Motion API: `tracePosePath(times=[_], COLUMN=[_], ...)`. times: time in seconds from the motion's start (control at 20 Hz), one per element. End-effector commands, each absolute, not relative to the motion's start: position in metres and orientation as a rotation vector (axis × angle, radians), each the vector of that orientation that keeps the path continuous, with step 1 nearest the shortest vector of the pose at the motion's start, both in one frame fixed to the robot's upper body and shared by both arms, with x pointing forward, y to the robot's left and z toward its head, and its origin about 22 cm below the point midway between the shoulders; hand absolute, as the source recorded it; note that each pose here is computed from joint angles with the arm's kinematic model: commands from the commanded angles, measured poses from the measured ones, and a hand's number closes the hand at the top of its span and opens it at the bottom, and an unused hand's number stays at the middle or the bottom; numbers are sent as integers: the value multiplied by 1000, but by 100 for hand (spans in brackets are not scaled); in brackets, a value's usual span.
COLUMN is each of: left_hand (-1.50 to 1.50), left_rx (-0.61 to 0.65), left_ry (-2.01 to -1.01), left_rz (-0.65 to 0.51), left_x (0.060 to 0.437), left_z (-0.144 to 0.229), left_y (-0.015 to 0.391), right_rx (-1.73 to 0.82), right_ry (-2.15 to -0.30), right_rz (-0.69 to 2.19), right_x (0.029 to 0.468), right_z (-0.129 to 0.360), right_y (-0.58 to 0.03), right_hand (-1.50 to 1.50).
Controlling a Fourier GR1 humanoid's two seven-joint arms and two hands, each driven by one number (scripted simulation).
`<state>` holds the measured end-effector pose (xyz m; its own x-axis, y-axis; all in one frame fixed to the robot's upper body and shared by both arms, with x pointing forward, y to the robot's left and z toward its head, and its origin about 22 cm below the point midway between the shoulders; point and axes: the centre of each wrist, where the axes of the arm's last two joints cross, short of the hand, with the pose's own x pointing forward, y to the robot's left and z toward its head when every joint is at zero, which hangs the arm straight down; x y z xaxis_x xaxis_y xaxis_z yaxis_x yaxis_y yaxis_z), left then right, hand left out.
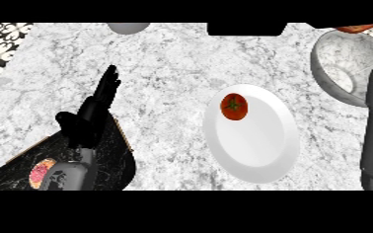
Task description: Pick the squash from the plate and place it in the bowl
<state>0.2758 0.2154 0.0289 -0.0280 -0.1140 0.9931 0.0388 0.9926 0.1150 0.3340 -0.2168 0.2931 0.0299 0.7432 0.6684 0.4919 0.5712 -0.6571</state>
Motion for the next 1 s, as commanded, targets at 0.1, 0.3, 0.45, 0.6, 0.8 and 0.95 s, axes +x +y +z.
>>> tracePosePath(times=[0.1, 0.3, 0.45, 0.6, 0.8, 0.95], left_hand=[0, 0, 0, 0, 0, 0], left_rx=[48, 59, 49, 55, 57, 33], left_ry=[-1587, -1590, -1614, -1604, -1603, -1595], left_rz=[-118, -108, -125, -93, -122, -136], left_x=[274, 282, 288, 284, 279, 289], left_z=[28, 26, 32, 32, 18, 26], left_y=[206, 220, 217, 211, 203, 207], right_rx=[-1243, -1329, -1351, -1343, -1402, -1372], right_ry=[-1440, -1388, -1340, -1327, -1281, -1226], right_rz=[357, 433, 380, 339, 378, 379], right_x=[367, 373, 387, 390, 387, 397], right_z=[279, 238, 223, 209, 187, 161], right_y=[-274, -308, -328, -353, -388, -399], right_hand=[150, 150, 150, 150, 150, 150])
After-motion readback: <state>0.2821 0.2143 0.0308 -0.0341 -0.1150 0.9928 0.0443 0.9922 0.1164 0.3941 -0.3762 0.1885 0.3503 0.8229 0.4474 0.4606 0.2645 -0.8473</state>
